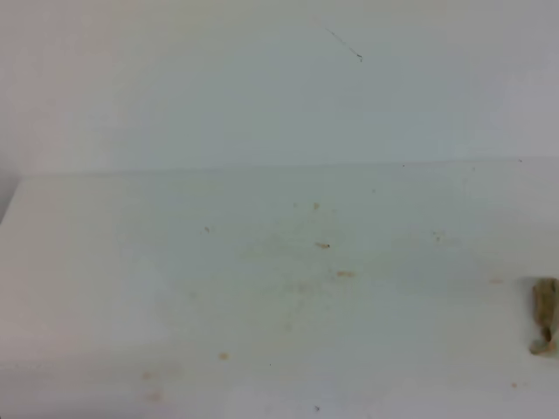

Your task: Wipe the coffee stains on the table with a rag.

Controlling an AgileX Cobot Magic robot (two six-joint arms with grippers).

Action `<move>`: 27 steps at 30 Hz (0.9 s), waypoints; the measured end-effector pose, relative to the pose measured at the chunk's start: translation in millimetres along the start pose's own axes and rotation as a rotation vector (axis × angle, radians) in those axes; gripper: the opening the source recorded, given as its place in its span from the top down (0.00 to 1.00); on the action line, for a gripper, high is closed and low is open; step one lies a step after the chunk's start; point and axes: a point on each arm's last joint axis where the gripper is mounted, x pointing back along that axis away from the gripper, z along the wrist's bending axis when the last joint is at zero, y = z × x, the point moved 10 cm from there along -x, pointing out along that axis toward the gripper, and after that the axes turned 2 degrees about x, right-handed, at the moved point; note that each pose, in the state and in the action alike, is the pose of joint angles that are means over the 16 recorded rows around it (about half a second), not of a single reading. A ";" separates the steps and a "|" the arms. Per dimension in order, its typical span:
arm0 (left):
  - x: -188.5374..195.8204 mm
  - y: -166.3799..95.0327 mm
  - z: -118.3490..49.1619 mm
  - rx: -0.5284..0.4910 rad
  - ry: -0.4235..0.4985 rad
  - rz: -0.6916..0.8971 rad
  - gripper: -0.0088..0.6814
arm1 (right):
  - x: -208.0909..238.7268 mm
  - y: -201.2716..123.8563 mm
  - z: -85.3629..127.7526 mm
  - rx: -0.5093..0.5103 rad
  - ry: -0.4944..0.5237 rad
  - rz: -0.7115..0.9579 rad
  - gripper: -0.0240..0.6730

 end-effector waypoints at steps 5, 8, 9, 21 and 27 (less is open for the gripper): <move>0.0 0.0 0.0 0.000 0.000 0.000 0.99 | 6.9 -20.0 -0.2 -0.031 -0.037 -0.059 0.96; 0.0 0.0 0.0 0.000 0.000 0.000 0.99 | 6.4 -29.6 -3.2 -0.051 -0.064 -0.088 0.97; 0.0 0.0 0.0 0.000 0.000 0.000 0.99 | 5.7 -32.5 -4.1 -0.057 -0.072 -0.094 0.97; 0.0 0.0 0.0 0.000 0.000 0.000 0.99 | -26.6 -73.7 1.3 -0.106 -0.016 0.130 0.97; 0.0 0.0 0.0 0.000 0.000 0.000 0.99 | -56.9 -101.9 3.1 -0.092 0.039 0.343 0.97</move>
